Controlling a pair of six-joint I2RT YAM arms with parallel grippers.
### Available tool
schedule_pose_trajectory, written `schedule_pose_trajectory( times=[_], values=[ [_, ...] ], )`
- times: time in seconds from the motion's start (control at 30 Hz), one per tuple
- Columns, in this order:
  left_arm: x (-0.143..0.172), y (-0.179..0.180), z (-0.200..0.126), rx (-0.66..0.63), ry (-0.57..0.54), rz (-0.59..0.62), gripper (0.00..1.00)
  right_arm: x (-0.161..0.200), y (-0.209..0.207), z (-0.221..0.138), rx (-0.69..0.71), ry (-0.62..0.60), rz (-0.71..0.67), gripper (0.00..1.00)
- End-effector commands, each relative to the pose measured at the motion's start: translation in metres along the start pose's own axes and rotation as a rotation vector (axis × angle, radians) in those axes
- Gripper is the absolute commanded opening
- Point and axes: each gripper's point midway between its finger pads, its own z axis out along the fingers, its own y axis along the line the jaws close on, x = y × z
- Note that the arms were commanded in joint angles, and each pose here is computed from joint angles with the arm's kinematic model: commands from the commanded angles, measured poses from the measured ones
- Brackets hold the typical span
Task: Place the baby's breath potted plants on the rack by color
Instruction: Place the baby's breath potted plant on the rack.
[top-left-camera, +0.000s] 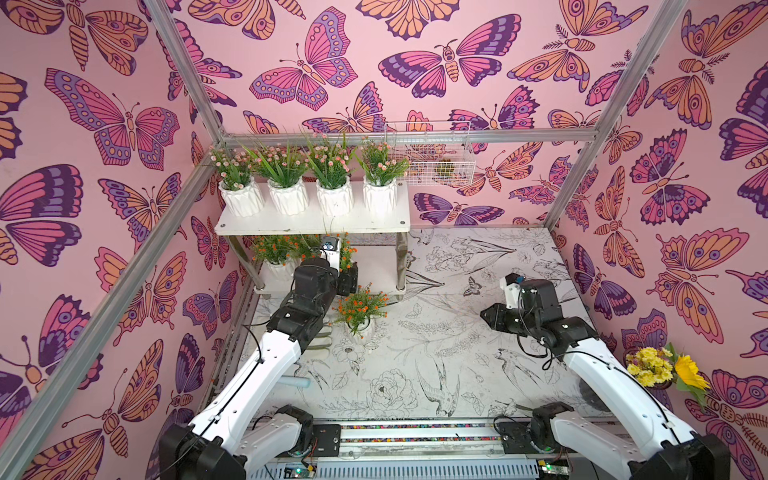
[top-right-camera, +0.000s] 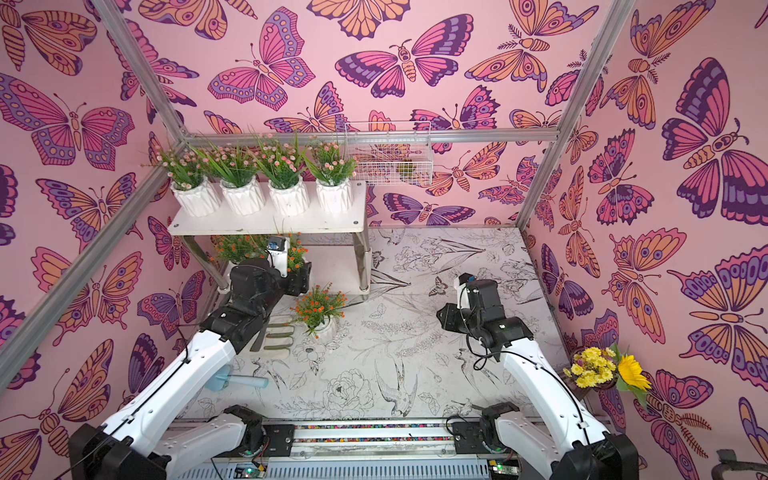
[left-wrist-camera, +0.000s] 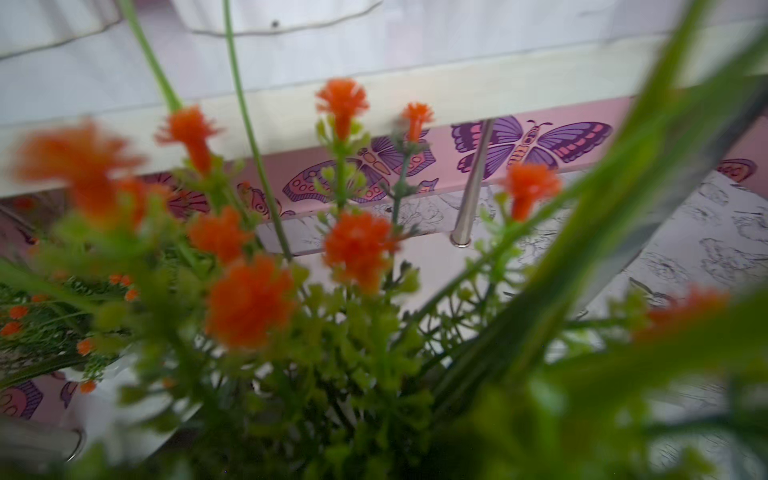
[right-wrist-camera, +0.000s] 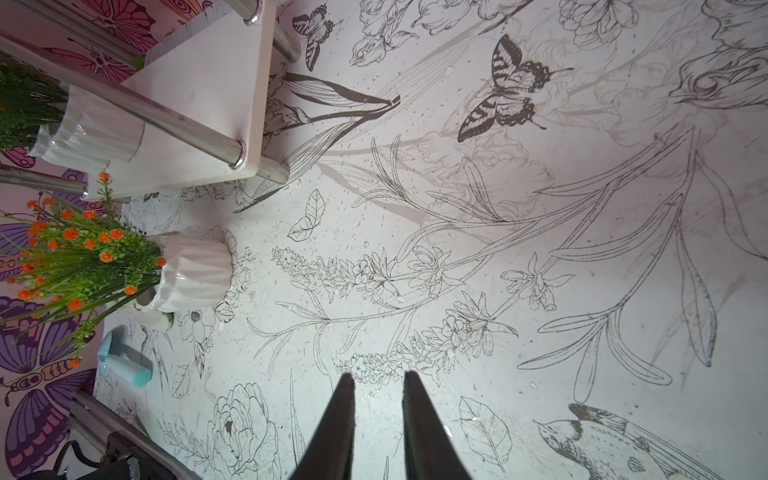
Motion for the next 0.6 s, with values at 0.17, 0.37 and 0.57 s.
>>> schedule_pose_trajectory(
  times=[0.17, 0.37, 0.57],
  values=[
    [0.013, 0.049, 0.020, -0.181, -0.032, -0.089, 0.70, 0.004, 0.001, 0.002, -0.028, 0.004, 0.011, 0.23],
    [0.032, 0.068, 0.028, -0.264, -0.009, -0.120, 0.69, 0.004, 0.001, 0.003, -0.031, 0.002, 0.013, 0.23],
    [0.041, 0.065, 0.039, -0.237, -0.013, -0.147, 0.69, 0.005, 0.001, 0.005, -0.034, 0.008, 0.013, 0.23]
  ],
)
